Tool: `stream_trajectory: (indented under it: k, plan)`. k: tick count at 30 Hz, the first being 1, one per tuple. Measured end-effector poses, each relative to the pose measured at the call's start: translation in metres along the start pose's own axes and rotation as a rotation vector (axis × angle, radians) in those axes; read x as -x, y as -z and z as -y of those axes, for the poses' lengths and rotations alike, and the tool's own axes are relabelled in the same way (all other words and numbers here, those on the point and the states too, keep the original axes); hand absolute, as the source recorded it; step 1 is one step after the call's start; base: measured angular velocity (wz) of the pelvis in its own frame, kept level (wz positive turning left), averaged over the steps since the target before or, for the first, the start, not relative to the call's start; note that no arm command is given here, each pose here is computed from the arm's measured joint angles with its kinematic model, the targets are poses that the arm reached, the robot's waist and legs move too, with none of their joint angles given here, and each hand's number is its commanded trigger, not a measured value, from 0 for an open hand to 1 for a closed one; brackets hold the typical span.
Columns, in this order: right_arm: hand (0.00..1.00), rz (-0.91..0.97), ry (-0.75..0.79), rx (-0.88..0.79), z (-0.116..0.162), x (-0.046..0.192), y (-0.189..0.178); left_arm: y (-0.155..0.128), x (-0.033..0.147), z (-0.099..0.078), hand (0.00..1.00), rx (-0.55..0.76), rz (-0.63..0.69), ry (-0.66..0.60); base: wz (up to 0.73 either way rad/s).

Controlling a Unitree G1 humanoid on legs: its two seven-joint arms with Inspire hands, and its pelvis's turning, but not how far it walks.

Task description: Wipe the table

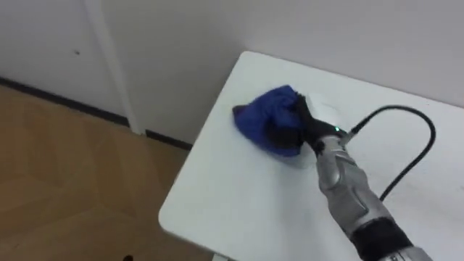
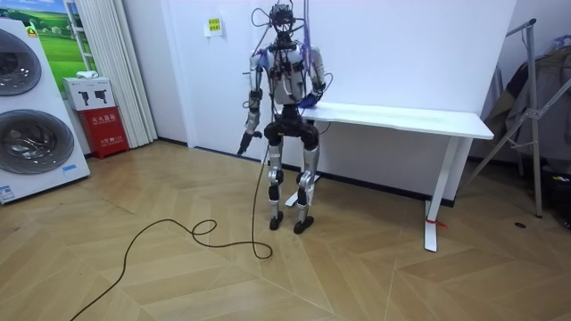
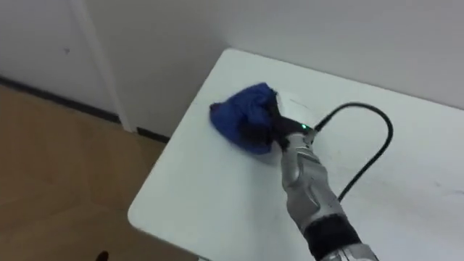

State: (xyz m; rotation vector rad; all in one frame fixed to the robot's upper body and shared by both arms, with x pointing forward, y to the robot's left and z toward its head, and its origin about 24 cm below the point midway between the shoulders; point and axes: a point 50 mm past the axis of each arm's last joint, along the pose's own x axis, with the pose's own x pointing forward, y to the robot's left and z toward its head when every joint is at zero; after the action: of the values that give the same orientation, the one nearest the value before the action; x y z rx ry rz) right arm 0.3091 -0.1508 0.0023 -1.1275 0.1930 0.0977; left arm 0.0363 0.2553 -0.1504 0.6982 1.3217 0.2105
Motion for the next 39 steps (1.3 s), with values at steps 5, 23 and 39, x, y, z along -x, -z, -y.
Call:
stream_trajectory:
  k: [5, 23, 39]
  plan:
    - [1.0, -0.16, 0.016, -0.126, -0.033, 0.042, 0.066, 0.026, 0.004, 0.0, 0.0, 0.004, -0.063, 0.042, 0.46]
    - [1.0, -0.305, 0.136, -0.223, -0.024, 0.061, 0.109, -0.019, -0.011, -0.058, 0.0, 0.153, 0.137, -0.109, -0.13]
    - [1.0, -0.366, 0.199, -0.2, -0.023, 0.083, 0.138, 0.042, 0.004, -0.018, 0.0, 0.26, -0.082, -0.031, -0.17]
